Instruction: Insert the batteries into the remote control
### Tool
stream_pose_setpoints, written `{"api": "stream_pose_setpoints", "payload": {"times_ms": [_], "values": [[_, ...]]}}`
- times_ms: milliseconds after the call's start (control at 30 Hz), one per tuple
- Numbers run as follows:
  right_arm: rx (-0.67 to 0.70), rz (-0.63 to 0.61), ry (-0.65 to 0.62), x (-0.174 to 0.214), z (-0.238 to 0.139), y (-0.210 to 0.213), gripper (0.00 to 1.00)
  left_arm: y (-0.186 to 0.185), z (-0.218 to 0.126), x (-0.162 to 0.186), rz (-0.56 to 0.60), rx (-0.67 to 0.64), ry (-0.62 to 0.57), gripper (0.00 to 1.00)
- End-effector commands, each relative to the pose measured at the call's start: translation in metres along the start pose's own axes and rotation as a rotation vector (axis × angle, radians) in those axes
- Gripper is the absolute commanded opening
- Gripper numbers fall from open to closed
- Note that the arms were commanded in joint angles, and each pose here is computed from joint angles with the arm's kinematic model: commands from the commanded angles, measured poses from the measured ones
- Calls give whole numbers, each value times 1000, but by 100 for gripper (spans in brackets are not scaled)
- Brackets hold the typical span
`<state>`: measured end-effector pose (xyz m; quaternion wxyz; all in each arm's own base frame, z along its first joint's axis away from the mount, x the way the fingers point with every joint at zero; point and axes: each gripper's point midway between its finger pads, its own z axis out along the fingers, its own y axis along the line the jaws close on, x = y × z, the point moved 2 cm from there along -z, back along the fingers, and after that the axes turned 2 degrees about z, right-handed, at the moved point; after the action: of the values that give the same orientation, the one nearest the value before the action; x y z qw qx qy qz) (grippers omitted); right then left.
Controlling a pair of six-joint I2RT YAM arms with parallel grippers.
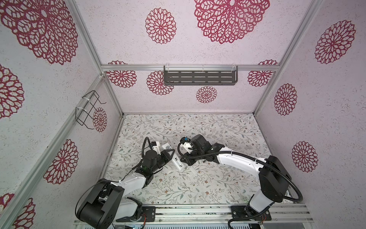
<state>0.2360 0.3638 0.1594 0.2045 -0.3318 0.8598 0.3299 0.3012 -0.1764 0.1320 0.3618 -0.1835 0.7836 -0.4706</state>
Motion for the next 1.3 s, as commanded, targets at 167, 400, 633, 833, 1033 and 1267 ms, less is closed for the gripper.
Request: {"api": "stream_pose_setpoints", "payload": {"times_ms": [167, 400, 633, 833, 1033, 1267], "values": [[50, 21, 66, 5, 6, 2, 0, -5, 1, -2, 18, 26, -16, 0], [80, 17, 85, 6, 7, 5, 0, -4, 1, -2, 20, 26, -16, 0], [82, 15, 98, 3, 9, 9, 0, -4, 2, -2, 19, 31, -16, 0], [88, 13, 111, 3, 10, 11, 0, -4, 2, -2, 21, 37, -21, 0], [91, 21, 126, 5, 13, 12, 2, -4, 2, -2, 24, 42, -21, 0], [98, 21, 135, 7, 16, 14, 6, -7, 2, -3, 26, 56, -26, 0]]}}
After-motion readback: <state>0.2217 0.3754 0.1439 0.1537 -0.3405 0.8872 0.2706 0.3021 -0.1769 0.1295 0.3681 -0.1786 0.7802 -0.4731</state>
